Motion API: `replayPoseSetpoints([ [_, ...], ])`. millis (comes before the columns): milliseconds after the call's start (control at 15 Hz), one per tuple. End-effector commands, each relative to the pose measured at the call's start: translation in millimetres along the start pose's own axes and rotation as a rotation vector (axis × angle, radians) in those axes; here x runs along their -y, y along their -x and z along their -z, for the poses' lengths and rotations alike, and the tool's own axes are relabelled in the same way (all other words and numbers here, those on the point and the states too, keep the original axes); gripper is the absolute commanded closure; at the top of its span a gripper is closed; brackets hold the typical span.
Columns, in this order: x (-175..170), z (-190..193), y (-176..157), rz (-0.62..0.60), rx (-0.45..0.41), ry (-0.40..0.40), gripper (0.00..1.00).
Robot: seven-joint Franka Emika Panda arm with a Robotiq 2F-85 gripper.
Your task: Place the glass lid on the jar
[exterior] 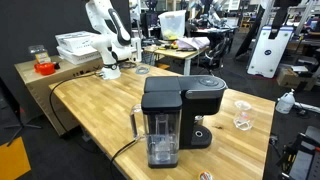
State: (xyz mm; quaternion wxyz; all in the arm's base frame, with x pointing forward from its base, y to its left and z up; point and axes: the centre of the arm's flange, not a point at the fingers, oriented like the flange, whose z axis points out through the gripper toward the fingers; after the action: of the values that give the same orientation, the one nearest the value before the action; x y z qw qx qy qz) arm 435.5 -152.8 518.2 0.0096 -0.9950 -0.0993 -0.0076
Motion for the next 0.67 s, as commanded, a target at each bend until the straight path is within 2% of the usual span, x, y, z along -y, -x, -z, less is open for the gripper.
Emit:
replayPoseSetpoints([
  [0,0.0,0.0,0.0,0.0,0.0,0.0,0.0],
  [333,5.4,-11.5,-11.6,0.012,-0.012,-0.082,0.0],
  [600,-0.2,-48.2,-23.1,-0.012,0.064,-0.122,0.0],
])
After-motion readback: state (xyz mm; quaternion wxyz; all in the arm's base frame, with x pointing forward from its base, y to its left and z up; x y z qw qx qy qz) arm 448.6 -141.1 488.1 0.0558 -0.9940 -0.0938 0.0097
